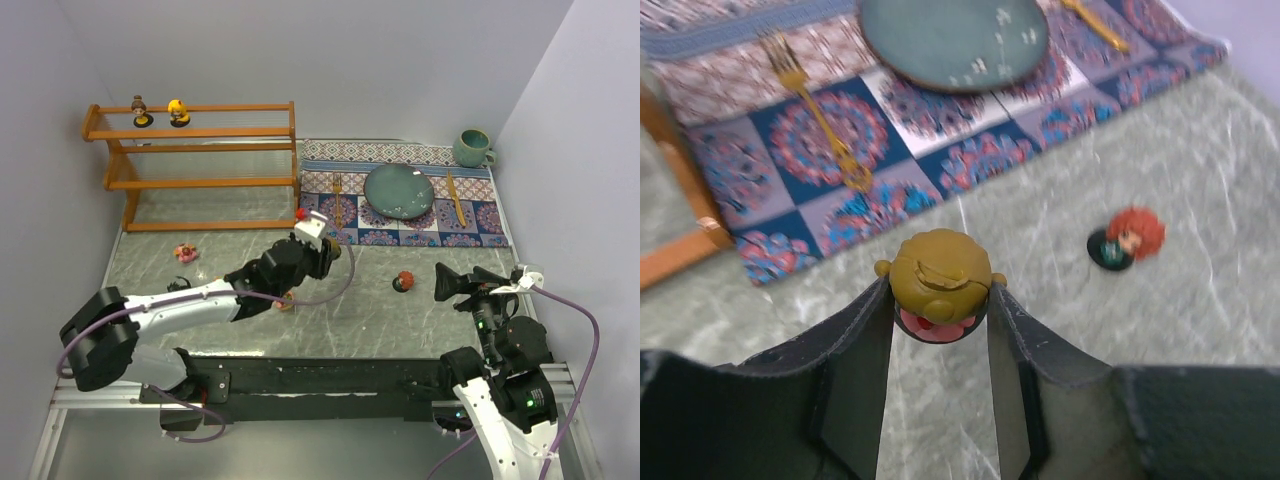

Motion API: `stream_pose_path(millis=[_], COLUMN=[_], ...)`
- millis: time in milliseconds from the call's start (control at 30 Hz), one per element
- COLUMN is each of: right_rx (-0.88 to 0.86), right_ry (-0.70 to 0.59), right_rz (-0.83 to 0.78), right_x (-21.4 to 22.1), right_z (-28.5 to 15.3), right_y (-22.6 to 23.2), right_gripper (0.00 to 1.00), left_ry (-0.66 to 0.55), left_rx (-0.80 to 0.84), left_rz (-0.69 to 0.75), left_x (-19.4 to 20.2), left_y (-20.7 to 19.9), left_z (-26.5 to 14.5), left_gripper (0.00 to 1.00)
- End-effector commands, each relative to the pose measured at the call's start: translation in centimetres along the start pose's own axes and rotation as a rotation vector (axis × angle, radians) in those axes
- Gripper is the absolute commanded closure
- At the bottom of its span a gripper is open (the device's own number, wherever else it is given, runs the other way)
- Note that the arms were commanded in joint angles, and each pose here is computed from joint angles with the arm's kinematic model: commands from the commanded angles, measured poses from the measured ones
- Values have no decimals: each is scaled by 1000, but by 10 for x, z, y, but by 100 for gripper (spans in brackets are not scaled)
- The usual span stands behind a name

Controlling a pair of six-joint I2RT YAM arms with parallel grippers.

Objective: Place and organize the plastic toys onto the shelf

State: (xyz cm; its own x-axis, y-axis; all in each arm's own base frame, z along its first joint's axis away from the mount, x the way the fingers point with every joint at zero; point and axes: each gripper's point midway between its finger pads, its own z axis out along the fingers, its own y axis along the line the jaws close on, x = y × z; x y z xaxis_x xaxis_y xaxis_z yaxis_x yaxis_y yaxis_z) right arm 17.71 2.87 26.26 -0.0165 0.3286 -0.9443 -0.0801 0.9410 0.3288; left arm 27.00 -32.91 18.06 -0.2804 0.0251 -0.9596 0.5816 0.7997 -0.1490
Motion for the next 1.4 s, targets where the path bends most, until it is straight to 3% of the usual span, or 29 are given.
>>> stream_pose_path(millis=[0, 167, 467, 767, 1000, 1367], right_rx=[-73, -78, -77, -81, -76, -65], right_ry=[-213, -210, -216, -215, -212, -203], right_rz=[34, 32, 34, 34, 35, 35], right_x=[-36, -35, -36, -36, -36, -34], right_z=[-33, -32, -33, -33, -33, -31], right_y=[5, 6, 6, 6, 6, 4], right_gripper=[0, 0, 0, 0, 0, 0], left_ry=[-47, -22, -133, -197, -204, -183], left_rx=[-123, -252, -418, -599, -690, -714], left_rz=[-34, -35, -89, -82, -77, -66], left_x=[-60, -94, -196, -251, -269, -273], left_y=[14, 37, 88, 163, 225, 285], left_z=[-12, -22, -43, -53, -44, -20], left_gripper=[63, 61, 59, 58, 57, 58])
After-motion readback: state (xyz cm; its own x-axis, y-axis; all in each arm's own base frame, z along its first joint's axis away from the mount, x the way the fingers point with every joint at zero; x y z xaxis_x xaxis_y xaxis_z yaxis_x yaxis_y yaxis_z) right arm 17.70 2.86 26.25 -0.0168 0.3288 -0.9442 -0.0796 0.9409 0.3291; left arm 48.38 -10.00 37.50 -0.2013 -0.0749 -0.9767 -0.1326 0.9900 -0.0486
